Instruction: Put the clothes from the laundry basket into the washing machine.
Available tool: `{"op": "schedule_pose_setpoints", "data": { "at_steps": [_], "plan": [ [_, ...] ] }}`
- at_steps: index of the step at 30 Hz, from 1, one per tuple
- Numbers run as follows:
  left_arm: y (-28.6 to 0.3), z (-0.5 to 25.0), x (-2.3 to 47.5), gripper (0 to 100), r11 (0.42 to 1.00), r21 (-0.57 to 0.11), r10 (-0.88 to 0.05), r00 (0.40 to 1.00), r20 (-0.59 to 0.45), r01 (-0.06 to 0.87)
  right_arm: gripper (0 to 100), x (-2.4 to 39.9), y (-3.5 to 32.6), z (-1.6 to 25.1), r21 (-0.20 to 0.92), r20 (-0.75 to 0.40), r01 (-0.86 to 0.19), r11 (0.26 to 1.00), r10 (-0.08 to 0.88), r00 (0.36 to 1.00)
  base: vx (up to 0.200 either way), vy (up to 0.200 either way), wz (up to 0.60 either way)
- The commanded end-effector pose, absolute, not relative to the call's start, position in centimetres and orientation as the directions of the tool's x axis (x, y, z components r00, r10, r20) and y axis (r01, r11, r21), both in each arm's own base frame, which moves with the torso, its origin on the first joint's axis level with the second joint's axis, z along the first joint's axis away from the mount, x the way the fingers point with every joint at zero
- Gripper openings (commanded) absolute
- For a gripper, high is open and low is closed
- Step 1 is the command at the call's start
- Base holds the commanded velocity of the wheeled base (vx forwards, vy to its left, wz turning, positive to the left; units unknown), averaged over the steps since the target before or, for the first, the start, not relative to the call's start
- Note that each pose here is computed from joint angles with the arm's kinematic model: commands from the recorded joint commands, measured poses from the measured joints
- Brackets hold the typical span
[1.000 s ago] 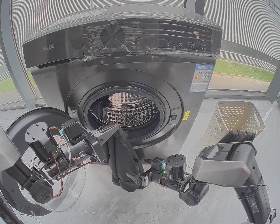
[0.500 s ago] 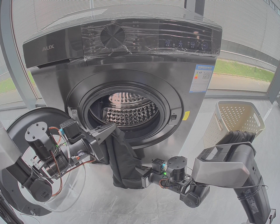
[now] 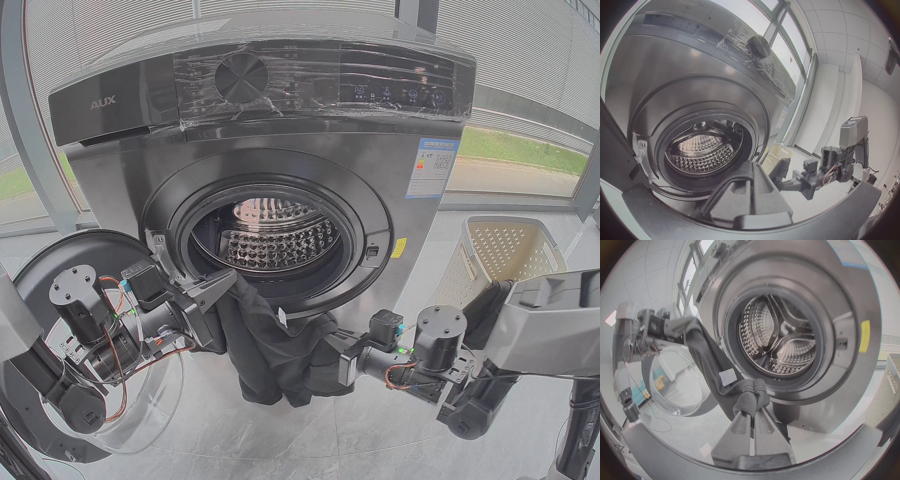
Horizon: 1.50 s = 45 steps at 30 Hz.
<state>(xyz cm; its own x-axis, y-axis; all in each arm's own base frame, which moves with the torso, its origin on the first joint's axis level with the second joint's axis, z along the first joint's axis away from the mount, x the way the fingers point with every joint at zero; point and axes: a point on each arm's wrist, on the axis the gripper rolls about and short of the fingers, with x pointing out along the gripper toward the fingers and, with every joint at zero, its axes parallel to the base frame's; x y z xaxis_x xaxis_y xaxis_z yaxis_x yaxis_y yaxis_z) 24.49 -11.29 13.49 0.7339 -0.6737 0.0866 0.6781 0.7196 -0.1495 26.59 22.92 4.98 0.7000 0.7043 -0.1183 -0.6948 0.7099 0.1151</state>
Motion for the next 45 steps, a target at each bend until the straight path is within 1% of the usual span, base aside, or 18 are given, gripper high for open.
{"op": "schedule_pose_setpoints", "data": {
  "at_steps": [1, 6, 8, 10, 12, 16, 17, 18, 19, 21, 23, 33, 38, 45],
  "plan": [
    [-11.1, 13.9, 24.1, 0, 0.717, -0.147, -0.674, 0.732, 0.1, 0.681, 0, 23.9, 20.2, 11.0, 0.111, 0.012, -0.691, 0.715, 0.694, 0.72, 0.0, 0.0, 0.0],
    [-10.8, 15.0, 22.8, 0, 0.707, -0.136, -0.681, 0.72, 0.132, 0.694, 0, 23.0, 19.5, 13.3, 0.106, 0.086, -0.696, 0.711, 0.691, 0.718, 0.0, 0.0, 0.0],
    [-10.8, 15.1, 21.9, 0, 0.688, -0.133, -0.701, 0.701, 0.132, 0.713, 0, 22.6, 18.8, 14.3, 0.101, 0.116, -0.693, 0.714, 0.683, 0.721, 0.0, 0.0, 0.0],
    [-11.3, 14.8, 21.2, 0, 0.654, -0.133, -0.736, 0.667, 0.117, 0.745, 0, 22.8, 17.9, 15.1, 0.1, 0.139, -0.673, 0.733, 0.66, 0.738, 0.0, 0.0, 0.0],
    [-11.4, 14.9, 21.3, 0, 0.649, -0.128, -0.741, 0.661, 0.121, 0.75, 0, 23.1, 17.3, 15.4, 0.098, 0.151, -0.658, 0.746, 0.643, 0.751, 0.0, 0.0, 0.0],
    [-10.7, 15.3, 21.4, 0, 0.659, -0.134, -0.728, 0.673, 0.134, 0.74, 0, 22.9, 17.0, 15.6, 0.099, 0.163, -0.655, 0.749, 0.637, 0.753, 0.0, 0.0, 0.0],
    [-9.8, 15.6, 22.0, 0, 0.691, -0.118, -0.697, 0.701, 0.151, 0.713, 0, 23.0, 17.0, 15.8, 0.098, 0.171, -0.656, 0.749, 0.636, 0.752, 0.0, 0.0, 0.0],
    [-9.8, 15.7, 22.0, 0, 0.694, -0.118, -0.695, 0.703, 0.151, 0.711, 0, 22.9, 17.0, 15.8, 0.098, 0.172, -0.657, 0.748, 0.637, 0.751, 0.0, 0.0, 0.0],
    [-9.5, 16.3, 22.3, 0, 0.702, -0.108, -0.683, 0.708, 0.176, 0.704, 0, 23.2, 17.2, 16.3, 0.097, 0.195, -0.656, 0.748, 0.633, 0.75, 0.0, 0.0, 0.0],
    [-9.3, 16.9, 22.2, 0, 0.703, -0.105, -0.679, 0.707, 0.198, 0.704, 0, 23.6, 17.7, 17.0, 0.095, 0.226, -0.662, 0.743, 0.632, 0.741, 0.0, 0.0, 0.0],
    [-9.2, 17.3, 22.0, 0, 0.704, -0.1, -0.675, 0.706, 0.214, 0.703, 0, 23.6, 18.0, 17.3, 0.1, 0.243, -0.652, 0.751, 0.618, 0.748, 0.0, 0.0, 0.0],
    [-9.3, 18.4, 22.3, 0, 0.711, -0.082, -0.661, 0.704, 0.262, 0.698, 0, 23.6, 17.4, 17.5, 0.1, 0.247, -0.638, 0.764, 0.602, 0.76, 0.0, 0.0, 0.0],
    [-9.3, 18.4, 22.3, 0, 0.716, -0.081, -0.656, 0.707, 0.263, 0.694, 0, 23.2, 17.1, 18.1, 0.096, 0.259, -0.637, 0.765, 0.599, 0.758, 0.0, 0.0, 0.0],
    [-8.9, 18.5, 22.5, 0, 0.726, -0.079, -0.645, 0.717, 0.266, 0.683, 0, 23.2, 17.0, 18.0, 0.096, 0.256, -0.633, 0.768, 0.596, 0.761, 0.0, 0.0, 0.0]
  ]
}}
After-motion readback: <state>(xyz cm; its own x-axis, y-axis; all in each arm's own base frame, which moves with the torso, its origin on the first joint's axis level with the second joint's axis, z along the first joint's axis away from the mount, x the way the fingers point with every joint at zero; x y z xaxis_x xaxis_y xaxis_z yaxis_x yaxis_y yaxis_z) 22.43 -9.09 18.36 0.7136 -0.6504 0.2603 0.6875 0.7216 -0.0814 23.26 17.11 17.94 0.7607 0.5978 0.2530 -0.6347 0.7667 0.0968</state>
